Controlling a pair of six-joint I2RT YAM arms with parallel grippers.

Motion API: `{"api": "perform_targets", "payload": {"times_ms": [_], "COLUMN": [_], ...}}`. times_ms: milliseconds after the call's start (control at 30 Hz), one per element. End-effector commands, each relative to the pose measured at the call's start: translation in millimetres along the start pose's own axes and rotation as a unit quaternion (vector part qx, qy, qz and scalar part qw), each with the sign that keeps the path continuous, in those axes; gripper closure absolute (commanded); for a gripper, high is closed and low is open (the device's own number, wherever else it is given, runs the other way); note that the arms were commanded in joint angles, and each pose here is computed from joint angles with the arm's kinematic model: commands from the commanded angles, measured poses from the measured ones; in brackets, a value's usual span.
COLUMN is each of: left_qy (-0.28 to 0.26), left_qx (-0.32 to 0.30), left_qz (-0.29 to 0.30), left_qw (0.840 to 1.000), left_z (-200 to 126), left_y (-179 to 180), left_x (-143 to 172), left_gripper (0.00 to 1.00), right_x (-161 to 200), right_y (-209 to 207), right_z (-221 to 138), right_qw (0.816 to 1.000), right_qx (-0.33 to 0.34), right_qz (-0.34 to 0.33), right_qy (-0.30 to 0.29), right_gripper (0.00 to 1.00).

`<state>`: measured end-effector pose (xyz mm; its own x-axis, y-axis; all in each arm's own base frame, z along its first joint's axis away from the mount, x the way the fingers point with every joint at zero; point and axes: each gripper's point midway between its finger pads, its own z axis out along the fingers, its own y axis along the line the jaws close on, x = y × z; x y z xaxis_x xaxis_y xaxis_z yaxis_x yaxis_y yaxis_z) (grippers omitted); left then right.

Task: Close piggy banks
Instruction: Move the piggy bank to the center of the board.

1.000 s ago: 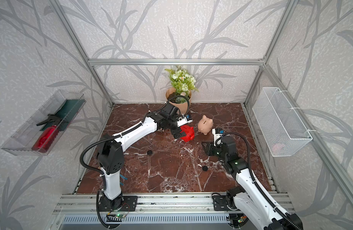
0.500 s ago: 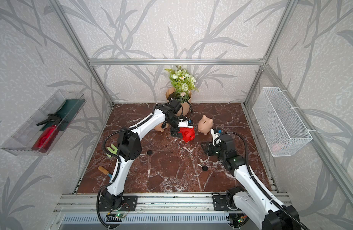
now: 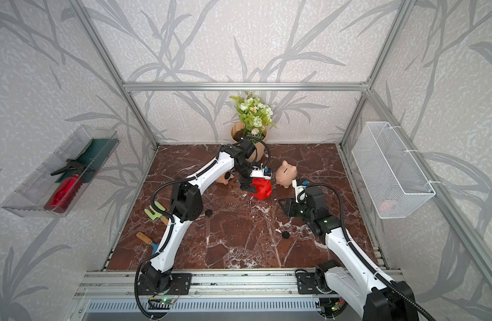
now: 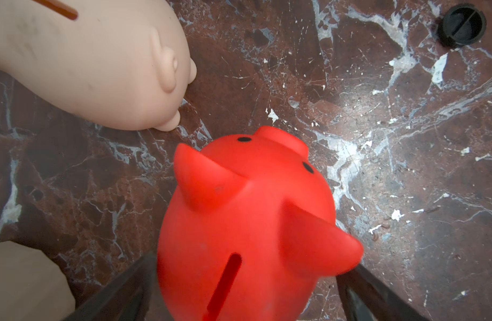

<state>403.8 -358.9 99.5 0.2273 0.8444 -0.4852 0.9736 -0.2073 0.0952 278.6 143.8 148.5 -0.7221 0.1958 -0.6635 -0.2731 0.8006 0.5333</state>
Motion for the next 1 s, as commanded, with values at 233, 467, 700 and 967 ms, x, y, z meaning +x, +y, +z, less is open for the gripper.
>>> {"api": "perform_targets", "payload": {"times_ms": [233, 467, 700, 967], "left_qy": [-0.004, 0.019, 0.010, 0.046], "left_qx": [0.060, 0.051, 0.009, -0.067], "left_qz": [-0.050, -0.089, -0.157, -0.268], "left_qw": [0.997, 0.995, 0.988, 0.960], "left_z": [-9, 5, 5, 10], "left_y": [-46, -80, -93, -92], "left_x": [-22, -31, -37, -24], "left_gripper": [0.02, 0.02, 0.02, 0.05], "right_x": [-10, -6, -3, -2], "right_y": [9, 7, 6, 5], "right_z": [-7, -9, -14, -19], "right_qw": [1.000, 1.000, 1.000, 0.999], "right_qx": [-0.015, -0.014, -0.010, -0.005], "right_qz": [-0.001, 0.010, 0.014, 0.017], "right_qy": [-0.018, -0.021, -0.026, -0.029], "right_gripper": [0.61, 0.60, 0.60, 0.60]}}
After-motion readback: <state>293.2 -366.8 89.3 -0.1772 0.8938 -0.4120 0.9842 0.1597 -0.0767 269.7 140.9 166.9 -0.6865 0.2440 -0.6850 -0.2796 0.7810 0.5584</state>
